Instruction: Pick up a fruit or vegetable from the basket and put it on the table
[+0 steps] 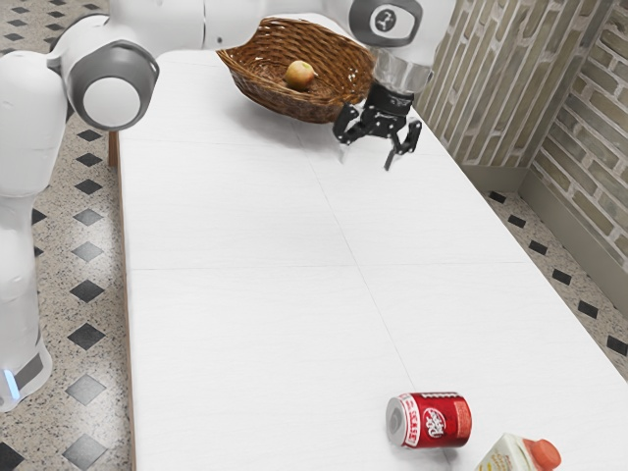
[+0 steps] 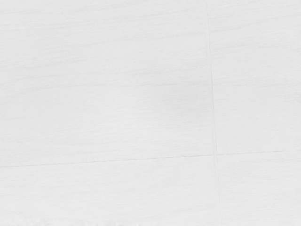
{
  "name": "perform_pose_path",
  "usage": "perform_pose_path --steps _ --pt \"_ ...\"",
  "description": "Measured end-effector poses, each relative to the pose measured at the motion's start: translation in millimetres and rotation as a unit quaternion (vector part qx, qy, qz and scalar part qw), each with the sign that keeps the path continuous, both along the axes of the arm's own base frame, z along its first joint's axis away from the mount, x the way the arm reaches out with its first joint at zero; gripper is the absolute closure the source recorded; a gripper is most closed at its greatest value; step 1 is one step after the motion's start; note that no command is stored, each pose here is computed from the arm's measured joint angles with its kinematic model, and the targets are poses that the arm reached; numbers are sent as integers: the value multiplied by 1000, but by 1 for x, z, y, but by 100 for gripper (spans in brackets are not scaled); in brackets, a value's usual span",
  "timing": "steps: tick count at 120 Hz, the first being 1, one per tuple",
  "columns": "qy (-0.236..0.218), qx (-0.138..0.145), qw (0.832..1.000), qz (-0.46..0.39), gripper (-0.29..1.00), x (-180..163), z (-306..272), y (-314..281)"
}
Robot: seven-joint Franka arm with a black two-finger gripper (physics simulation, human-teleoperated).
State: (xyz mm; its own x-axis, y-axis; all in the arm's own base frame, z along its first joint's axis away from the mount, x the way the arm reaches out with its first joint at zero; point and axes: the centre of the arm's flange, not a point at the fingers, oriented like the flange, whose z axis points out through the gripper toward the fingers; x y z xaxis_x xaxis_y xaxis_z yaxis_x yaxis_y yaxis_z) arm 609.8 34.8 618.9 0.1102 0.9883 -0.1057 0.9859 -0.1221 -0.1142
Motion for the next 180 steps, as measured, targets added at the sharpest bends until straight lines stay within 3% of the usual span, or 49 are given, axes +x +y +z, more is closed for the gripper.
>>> perform_pose_path --steps 22,30,38,58,78,89,101,120,158,180 --pt "-44 11 993 106 0 -8 35 -5" --pt "-78 12 991 108 0 -33 76 -7" --pt "-82 21 991 100 0 -54 96 7" --pt "-53 36 994 84 0 -78 81 141" --pt "-86 62 992 65 0 -142 74 313" --pt "-122 99 987 -17 0 -118 41 360" --pt "-174 154 965 -121 2 -81 20 379" --pt "-216 233 917 -242 1 -68 20 406" --pt "-194 279 853 -396 1 -66 -40 469" --pt "-186 297 811 -468 2 -52 -57 470"
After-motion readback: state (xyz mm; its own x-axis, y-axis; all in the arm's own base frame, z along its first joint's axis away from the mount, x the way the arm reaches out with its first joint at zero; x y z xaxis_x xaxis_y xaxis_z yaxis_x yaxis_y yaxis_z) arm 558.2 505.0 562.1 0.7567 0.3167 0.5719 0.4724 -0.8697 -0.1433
